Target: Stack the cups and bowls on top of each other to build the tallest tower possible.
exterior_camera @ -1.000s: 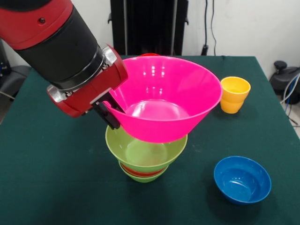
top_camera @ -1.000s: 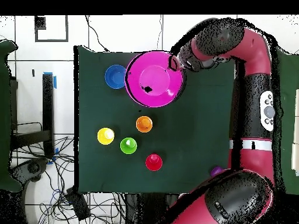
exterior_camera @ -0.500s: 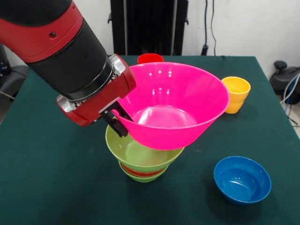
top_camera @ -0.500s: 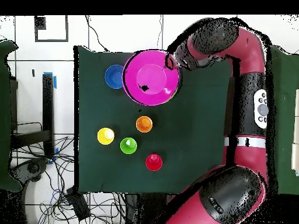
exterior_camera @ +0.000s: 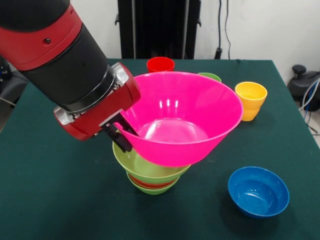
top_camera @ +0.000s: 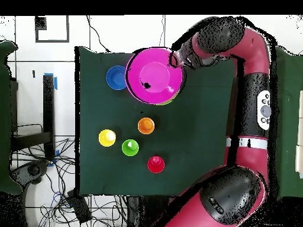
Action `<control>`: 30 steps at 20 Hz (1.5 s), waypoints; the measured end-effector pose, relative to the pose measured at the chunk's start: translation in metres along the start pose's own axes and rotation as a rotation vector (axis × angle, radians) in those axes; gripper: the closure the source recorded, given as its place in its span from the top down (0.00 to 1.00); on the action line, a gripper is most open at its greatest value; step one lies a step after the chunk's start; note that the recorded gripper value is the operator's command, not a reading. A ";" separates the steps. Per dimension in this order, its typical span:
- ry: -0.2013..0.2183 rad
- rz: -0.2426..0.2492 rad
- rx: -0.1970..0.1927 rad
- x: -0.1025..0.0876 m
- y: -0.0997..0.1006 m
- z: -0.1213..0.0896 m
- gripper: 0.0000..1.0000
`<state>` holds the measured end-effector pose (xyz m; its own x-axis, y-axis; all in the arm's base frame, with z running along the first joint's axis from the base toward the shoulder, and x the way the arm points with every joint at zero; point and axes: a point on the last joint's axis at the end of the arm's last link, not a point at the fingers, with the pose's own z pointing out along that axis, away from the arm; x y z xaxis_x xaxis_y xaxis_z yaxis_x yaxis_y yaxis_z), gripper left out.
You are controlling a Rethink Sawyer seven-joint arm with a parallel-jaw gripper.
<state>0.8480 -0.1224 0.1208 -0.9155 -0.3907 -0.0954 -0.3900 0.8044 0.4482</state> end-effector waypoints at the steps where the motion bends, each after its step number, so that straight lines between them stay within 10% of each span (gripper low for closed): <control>1: -0.004 0.004 0.003 0.000 -0.002 0.000 0.00; 15: -0.048 0.058 0.018 -0.004 -0.031 0.011 0.00; 30: -0.015 -0.051 0.015 0.003 -0.034 0.022 0.00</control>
<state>0.8567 -0.1414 0.0861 -0.8956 -0.4250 -0.1314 -0.4378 0.7900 0.4292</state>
